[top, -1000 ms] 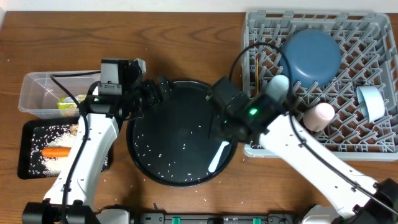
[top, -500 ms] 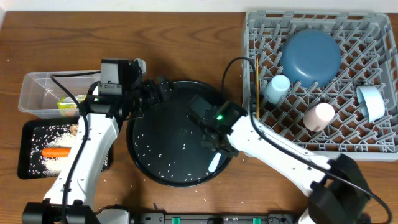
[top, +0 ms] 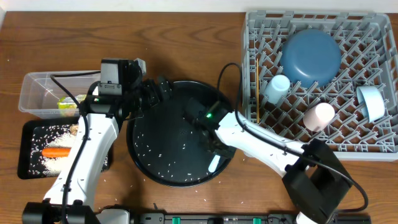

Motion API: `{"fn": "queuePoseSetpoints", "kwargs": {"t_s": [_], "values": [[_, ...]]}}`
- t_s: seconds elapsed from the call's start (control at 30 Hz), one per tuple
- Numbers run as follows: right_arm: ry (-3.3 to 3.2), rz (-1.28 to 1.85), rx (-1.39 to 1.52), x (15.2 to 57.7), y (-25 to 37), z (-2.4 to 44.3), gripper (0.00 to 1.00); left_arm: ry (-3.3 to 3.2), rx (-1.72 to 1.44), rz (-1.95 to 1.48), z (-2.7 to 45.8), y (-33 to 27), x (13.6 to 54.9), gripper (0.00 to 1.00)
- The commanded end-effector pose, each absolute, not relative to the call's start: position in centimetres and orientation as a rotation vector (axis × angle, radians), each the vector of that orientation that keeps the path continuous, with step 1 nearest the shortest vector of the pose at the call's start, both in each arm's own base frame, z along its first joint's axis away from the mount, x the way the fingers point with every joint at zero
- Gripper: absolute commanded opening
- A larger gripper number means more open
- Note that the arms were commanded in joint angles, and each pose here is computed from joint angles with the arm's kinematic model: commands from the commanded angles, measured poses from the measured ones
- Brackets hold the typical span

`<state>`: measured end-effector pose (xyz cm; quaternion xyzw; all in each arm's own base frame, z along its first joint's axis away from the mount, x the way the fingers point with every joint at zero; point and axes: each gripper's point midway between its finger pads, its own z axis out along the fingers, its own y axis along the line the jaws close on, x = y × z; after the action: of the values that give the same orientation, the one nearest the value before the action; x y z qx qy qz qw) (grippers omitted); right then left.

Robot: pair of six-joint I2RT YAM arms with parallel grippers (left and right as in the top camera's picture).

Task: Sort waste into correct bins and load items into the dishwasher rack
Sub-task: 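Close the right gripper on the white plastic utensil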

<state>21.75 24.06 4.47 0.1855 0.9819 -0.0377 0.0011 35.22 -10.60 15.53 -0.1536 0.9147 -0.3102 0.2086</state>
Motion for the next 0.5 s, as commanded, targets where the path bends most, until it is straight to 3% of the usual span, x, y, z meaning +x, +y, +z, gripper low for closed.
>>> {"fn": "queuePoseSetpoints", "kwargs": {"t_s": [0.0,0.47], "values": [[3.073,-0.165,0.666,22.3,22.6,3.8,0.3,2.541,-0.422,-0.842,15.5,-10.2,35.4,0.98],[3.092,-0.085,0.646,22.1,22.2,0.5,0.2,2.541,-0.422,-0.842,15.5,-10.2,35.4,0.98]]}}
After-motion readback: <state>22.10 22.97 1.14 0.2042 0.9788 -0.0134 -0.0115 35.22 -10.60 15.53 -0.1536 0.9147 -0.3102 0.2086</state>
